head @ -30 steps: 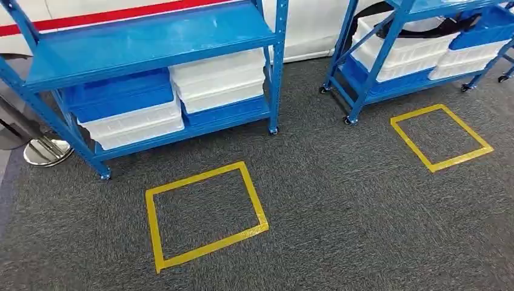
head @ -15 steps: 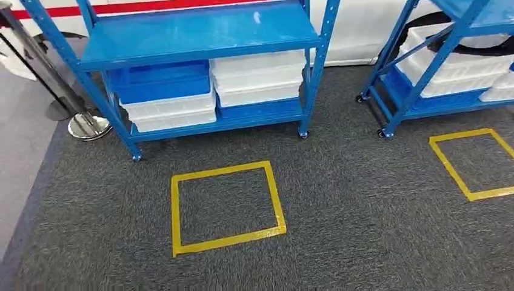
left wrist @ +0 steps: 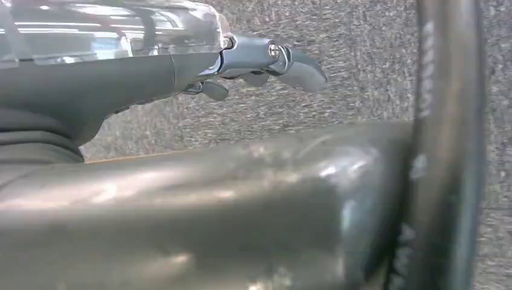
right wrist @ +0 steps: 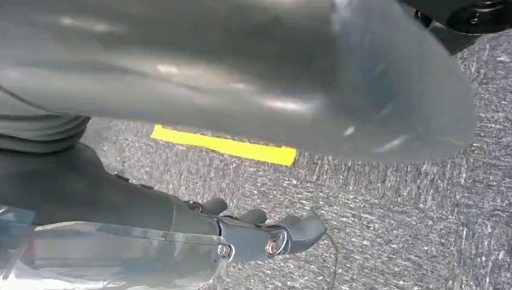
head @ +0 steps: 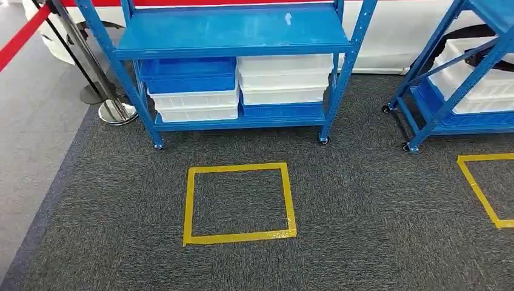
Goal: Take the parts from the cabinet and place them on the table.
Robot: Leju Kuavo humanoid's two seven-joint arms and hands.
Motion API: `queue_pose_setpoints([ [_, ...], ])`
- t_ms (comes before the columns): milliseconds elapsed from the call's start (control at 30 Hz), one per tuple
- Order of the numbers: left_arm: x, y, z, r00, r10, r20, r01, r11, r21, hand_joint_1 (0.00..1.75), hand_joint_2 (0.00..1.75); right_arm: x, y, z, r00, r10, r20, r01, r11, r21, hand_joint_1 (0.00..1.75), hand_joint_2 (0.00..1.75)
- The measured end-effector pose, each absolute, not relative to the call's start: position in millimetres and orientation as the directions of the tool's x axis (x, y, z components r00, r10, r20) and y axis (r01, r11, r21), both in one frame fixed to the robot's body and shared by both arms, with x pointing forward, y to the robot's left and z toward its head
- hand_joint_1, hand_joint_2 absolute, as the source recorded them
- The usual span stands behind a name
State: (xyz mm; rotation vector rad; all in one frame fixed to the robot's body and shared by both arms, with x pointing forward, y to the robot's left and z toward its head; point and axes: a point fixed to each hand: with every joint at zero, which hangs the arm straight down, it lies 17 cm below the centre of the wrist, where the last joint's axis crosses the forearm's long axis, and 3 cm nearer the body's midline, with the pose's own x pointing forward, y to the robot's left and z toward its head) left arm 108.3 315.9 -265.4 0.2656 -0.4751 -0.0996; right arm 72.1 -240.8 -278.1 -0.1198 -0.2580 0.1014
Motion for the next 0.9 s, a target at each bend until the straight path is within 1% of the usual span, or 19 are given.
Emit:
queue_pose_setpoints([
  [267, 105.0, 315.2, -266.8, 0.893, -0.156, 0.422, 0.038, 0.961, 0.274, 0.0, 0.0, 64.5, -239.7, -279.4, 0.964, 0.149, 0.221, -0.123, 0.984, -0.129, 0.0, 0.0],
  [433, 100.7, 309.9, -268.0, 0.898, -0.147, 0.415, 0.035, 0.964, 0.264, 0.0, 0.0, 61.8, -244.7, -280.0, 0.969, 0.125, 0.215, -0.096, 0.986, -0.14, 0.0, 0.0],
  [900, 96.9, 307.4, -268.8, 0.902, -0.136, 0.411, 0.028, 0.966, 0.259, 0.0, 0.0, 60.4, -244.7, -280.2, 0.97, 0.117, 0.212, -0.088, 0.987, -0.138, 0.0, 0.0],
])
